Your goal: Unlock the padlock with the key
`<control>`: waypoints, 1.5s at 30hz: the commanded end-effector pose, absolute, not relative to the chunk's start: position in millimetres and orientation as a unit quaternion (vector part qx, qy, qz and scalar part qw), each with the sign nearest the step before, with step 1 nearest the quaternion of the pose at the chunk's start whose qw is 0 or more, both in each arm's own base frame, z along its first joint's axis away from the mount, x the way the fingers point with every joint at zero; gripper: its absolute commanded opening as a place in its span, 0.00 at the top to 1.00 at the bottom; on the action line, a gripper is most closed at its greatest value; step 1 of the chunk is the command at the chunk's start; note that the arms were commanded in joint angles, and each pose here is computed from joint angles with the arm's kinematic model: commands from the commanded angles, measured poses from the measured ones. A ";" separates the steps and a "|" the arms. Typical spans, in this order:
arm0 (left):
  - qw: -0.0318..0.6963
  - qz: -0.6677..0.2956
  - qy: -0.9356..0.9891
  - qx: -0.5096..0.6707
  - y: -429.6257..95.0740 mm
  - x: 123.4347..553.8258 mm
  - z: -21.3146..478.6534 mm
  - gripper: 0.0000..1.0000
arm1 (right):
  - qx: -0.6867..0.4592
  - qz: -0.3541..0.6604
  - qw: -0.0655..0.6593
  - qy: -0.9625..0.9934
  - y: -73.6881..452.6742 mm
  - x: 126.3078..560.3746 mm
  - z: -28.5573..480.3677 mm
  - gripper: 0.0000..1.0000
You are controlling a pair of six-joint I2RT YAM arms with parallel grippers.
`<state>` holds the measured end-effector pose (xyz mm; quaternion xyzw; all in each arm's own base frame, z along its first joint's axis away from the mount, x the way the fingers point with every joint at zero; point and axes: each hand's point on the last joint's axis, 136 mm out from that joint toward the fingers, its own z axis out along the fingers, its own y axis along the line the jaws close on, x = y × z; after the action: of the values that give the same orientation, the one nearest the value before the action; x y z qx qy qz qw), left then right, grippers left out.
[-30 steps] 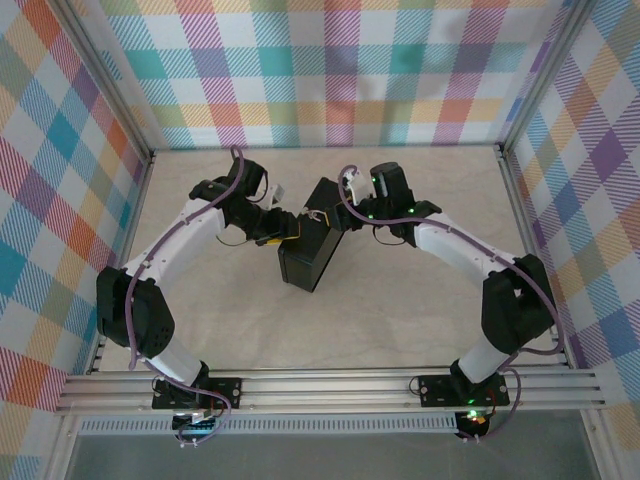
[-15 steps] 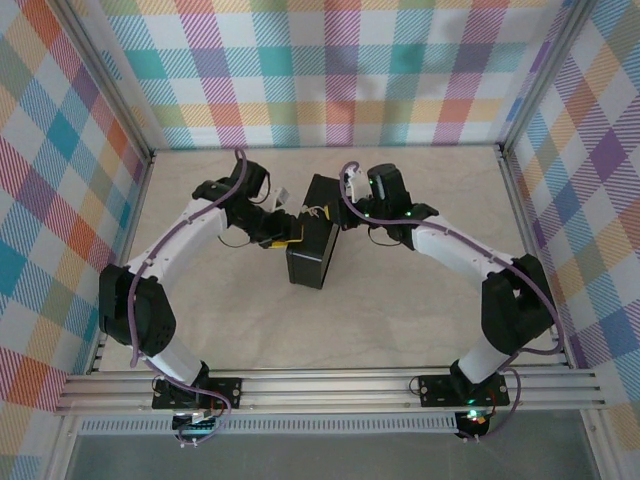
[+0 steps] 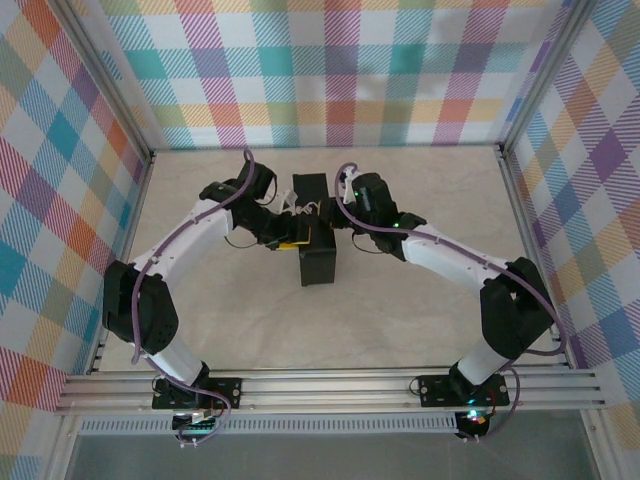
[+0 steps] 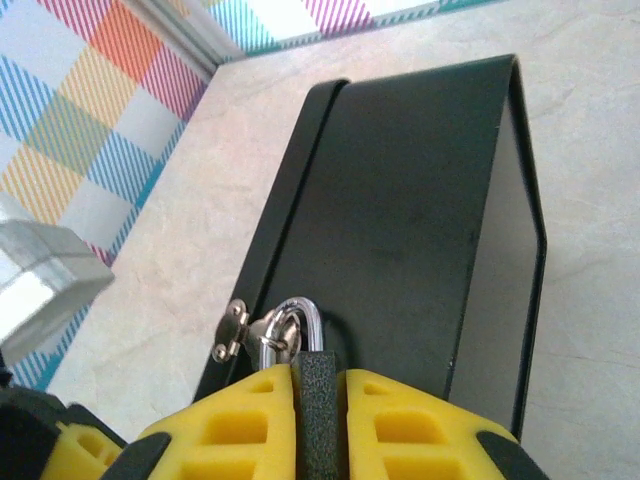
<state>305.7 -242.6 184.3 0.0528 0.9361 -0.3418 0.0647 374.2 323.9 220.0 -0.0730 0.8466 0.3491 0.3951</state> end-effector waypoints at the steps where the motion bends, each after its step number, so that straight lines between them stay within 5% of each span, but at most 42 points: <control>1: 0.037 -0.342 0.937 0.064 -249.6 297.2 166.9 0.60 | -0.009 0.369 0.417 0.831 330.2 389.8 221.1 0.97; 33: 0.053 -0.351 0.933 0.059 -242.9 301.1 171.2 0.59 | 0.163 0.331 0.516 0.773 310.7 452.5 224.8 0.98; 45: 0.190 -0.350 0.917 0.002 -214.2 353.1 226.4 0.51 | 0.157 0.345 0.499 0.779 318.5 451.3 218.1 0.99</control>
<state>325.6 -225.5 206.6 0.0245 0.9226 -0.3640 0.1252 444.6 317.2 218.4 0.1432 0.7838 0.3352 0.5028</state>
